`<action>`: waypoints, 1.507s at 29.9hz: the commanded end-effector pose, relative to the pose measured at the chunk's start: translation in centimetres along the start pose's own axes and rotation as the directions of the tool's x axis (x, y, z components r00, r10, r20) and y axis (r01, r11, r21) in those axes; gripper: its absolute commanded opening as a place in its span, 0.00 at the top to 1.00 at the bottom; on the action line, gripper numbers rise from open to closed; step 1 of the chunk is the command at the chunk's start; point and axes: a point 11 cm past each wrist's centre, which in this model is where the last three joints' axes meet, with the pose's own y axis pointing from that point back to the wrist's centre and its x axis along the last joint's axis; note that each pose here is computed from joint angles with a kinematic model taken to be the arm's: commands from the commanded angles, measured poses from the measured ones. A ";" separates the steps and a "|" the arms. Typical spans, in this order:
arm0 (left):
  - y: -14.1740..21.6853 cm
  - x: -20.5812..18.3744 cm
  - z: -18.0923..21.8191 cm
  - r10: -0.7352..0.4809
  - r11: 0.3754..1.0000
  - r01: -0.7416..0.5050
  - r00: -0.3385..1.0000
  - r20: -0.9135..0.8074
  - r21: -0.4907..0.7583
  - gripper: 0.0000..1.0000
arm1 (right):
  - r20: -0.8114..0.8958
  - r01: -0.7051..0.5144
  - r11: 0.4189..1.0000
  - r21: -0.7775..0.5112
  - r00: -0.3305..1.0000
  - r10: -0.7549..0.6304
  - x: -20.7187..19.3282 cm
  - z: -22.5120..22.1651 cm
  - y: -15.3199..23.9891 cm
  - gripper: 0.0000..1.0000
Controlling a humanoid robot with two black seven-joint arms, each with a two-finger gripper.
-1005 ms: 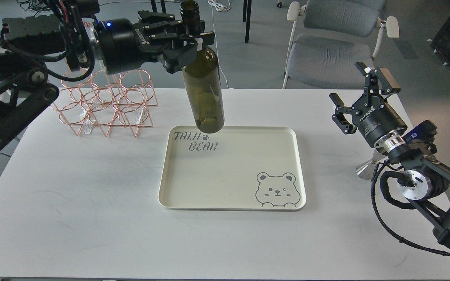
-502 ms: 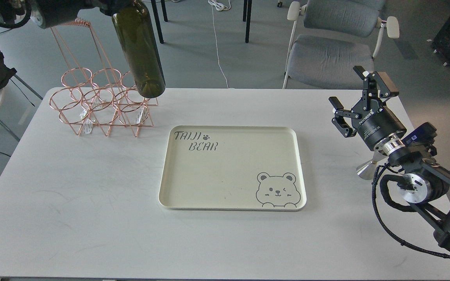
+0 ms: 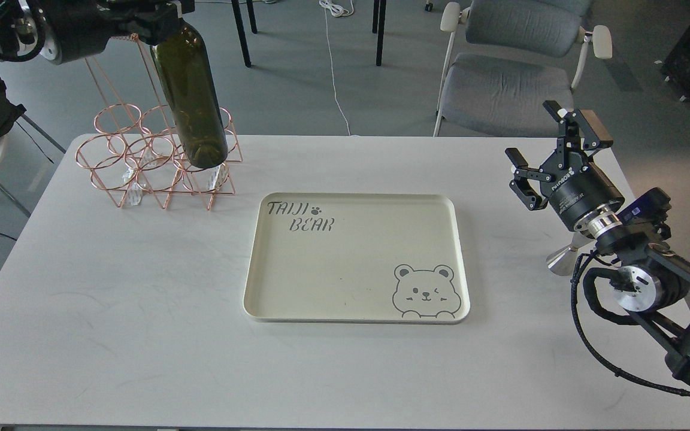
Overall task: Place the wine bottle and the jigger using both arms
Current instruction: 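Carry the bottle over the copper wire rack with the left gripper, then lower the bottle into a slot of the copper rack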
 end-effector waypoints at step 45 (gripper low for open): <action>-0.7 -5.5 -1.6 -0.049 0.998 0.051 0.997 -0.057 0.046 0.79 | 0.002 -0.004 1.000 -0.006 1.000 0.004 0.1 0.3 0.2 0.02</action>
